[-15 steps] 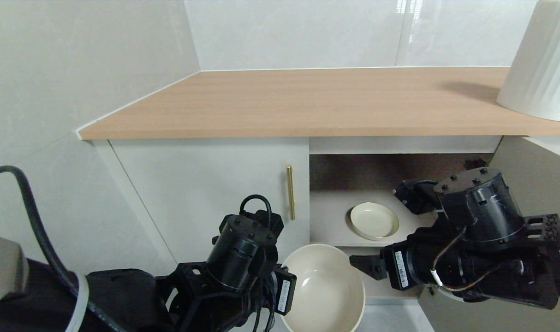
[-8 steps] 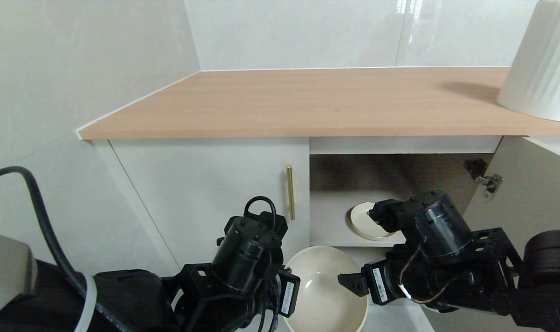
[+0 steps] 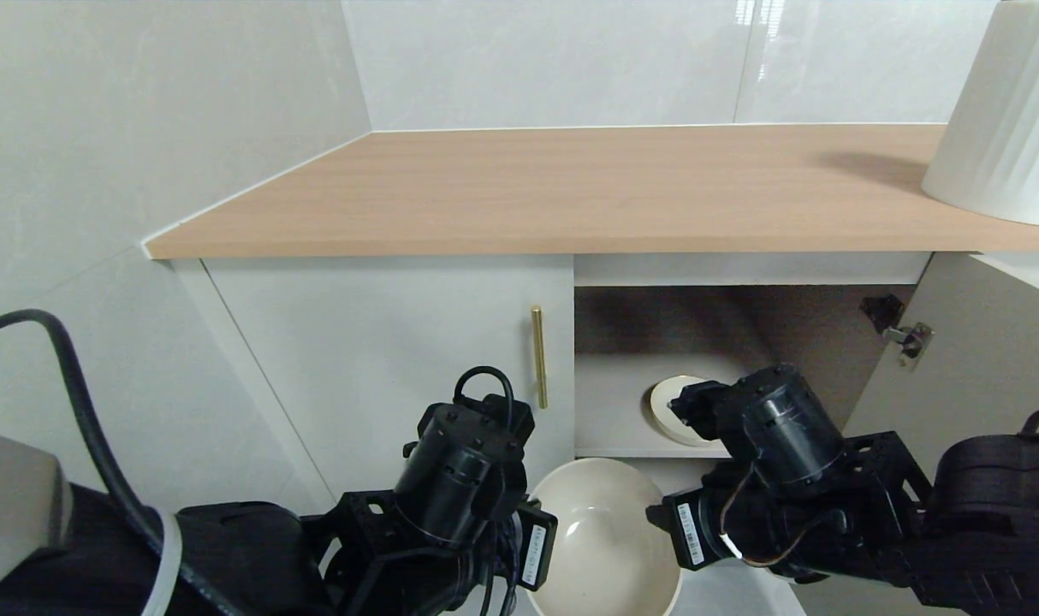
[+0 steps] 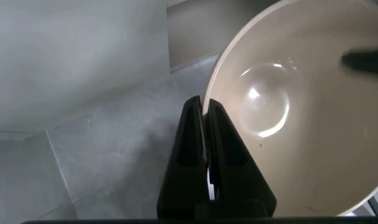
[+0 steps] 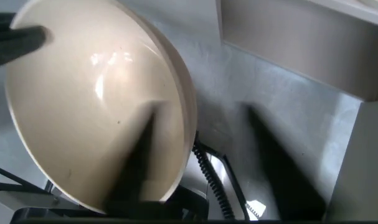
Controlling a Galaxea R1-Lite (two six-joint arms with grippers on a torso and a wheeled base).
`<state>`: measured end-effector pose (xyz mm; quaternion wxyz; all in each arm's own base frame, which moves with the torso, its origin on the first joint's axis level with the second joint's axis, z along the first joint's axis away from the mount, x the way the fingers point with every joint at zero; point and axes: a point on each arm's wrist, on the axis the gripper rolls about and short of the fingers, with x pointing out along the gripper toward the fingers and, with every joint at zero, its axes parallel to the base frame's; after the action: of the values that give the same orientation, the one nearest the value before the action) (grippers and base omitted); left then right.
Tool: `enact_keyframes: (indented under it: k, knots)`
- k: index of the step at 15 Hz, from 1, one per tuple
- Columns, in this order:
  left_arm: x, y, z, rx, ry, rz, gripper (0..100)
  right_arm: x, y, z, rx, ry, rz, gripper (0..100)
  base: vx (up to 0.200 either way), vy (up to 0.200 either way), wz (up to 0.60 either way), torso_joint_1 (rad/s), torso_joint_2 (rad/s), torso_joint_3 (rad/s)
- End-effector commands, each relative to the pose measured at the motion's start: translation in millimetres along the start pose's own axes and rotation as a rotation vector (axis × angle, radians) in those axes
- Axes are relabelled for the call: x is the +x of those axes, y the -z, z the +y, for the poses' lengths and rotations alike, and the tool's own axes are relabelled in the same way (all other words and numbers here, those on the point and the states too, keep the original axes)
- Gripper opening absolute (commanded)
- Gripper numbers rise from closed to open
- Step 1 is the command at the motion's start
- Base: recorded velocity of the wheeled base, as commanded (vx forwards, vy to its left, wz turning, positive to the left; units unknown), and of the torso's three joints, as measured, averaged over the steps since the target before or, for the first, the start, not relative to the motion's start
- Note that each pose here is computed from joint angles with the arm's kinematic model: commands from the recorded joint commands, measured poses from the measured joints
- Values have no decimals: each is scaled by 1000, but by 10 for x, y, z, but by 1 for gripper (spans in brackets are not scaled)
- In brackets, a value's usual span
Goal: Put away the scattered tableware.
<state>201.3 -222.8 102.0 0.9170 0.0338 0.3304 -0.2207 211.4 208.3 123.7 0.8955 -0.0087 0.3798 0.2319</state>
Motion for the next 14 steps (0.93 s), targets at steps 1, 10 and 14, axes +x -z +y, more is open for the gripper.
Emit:
enact_keyframes:
  k: [1,10,14]
  knots:
    - [1,5,2,0,-2,2,0,15,14,2,-3,2,7,0,0,0,0,0,0,0]
    - [1,36,15,19,-14,10,100,21,28,-3,-5,4,12,0,0,0,0,0,0,0]
    - [-40,-5,40,7,-61,-25,100,106,33,-53,40,49,18,0,0,0,0,0,0,0]
